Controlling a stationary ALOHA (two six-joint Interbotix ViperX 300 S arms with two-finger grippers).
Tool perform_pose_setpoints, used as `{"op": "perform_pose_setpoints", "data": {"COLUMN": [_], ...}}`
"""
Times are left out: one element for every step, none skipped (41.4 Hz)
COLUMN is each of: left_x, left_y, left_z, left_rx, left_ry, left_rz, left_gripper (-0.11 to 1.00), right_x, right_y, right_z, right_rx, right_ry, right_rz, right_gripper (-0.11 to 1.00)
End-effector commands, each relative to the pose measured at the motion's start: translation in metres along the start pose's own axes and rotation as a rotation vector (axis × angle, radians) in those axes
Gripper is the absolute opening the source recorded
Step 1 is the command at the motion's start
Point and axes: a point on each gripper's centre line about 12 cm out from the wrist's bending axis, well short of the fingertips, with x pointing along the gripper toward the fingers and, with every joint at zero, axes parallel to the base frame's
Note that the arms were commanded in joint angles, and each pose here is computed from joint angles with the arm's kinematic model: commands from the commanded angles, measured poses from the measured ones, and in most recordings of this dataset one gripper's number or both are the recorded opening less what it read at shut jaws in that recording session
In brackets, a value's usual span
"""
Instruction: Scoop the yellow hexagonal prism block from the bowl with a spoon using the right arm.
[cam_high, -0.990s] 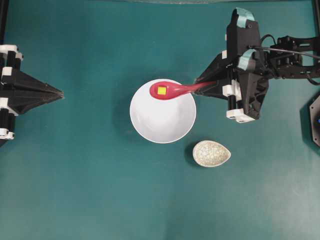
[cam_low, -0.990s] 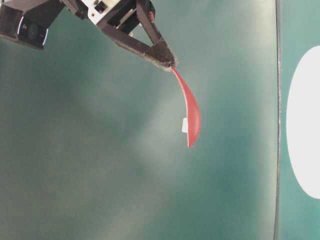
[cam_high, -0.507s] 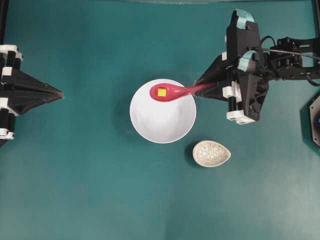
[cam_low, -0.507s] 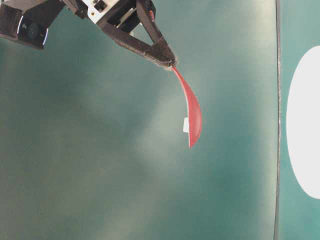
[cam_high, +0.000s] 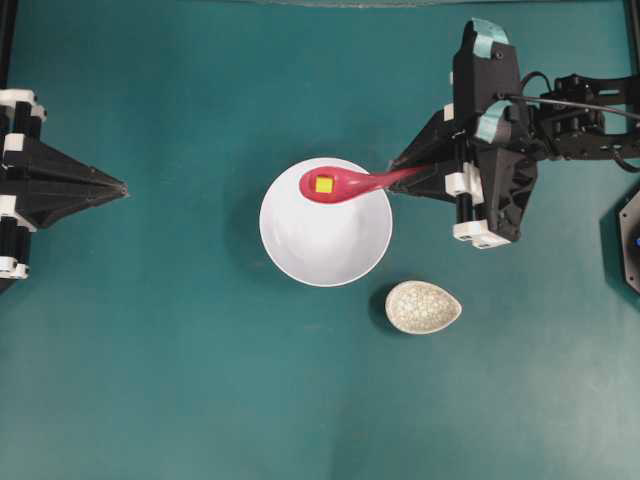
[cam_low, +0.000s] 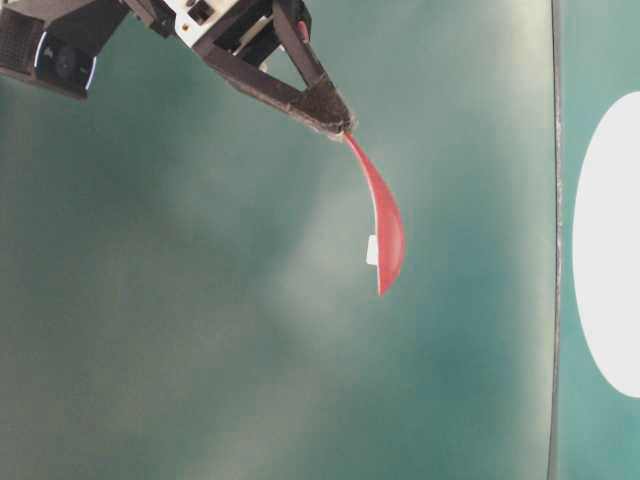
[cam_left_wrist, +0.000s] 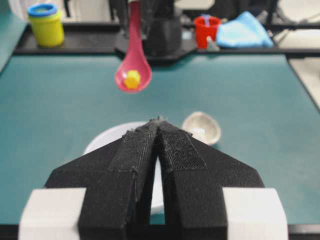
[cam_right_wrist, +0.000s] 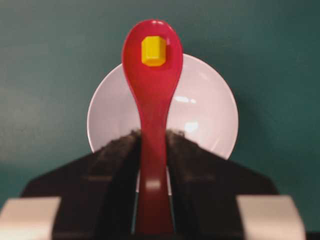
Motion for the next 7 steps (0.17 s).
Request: {"op": "perform_pose_setpoints", "data": {"left_x": [0.0030, 0.0030, 0.0030, 0.0030, 0.0030, 0.0030, 0.0030], "left_y": [0.0001, 0.0002, 0.0001, -0.0002, 0.0001, 0.0001, 0.0001], "left_z": [0.0092, 0.0093, 0.0093, 0.0093, 0.0093, 0.0093, 0.0093], "left_rx": [0.003, 0.003, 0.005, 0.005, 0.005, 0.005, 0.005], "left_ry": [-0.023, -0.025, -0.025, -0.025, -0.025, -0.025, -0.025], "left_rz": [0.000, 0.000, 0.000, -0.002, 0.000, 0.000, 0.000], "left_gripper": [0.00, 0.00, 0.00, 0.00, 0.00, 0.00, 0.00], "right_x": [-0.0082, -0.0082, -0.0082, -0.0082, -0.0082, -0.0082, -0.0082], "right_y": [0.0016, 0.0016, 0.0016, 0.0016, 0.0016, 0.0016, 0.0016], "right_z": [0.0091, 0.0091, 0.0091, 0.0091, 0.0091, 0.0091, 0.0091], "right_rx": [0.000, 0.000, 0.002, 0.000, 0.000, 0.000, 0.000], "right_ry": [-0.041, -0.041, -0.041, -0.041, -0.041, -0.041, -0.041], "right_rz": [0.002, 0.002, 0.002, 0.002, 0.002, 0.002, 0.002], "right_gripper": [0.24, 0.24, 0.24, 0.24, 0.24, 0.24, 0.24]}}
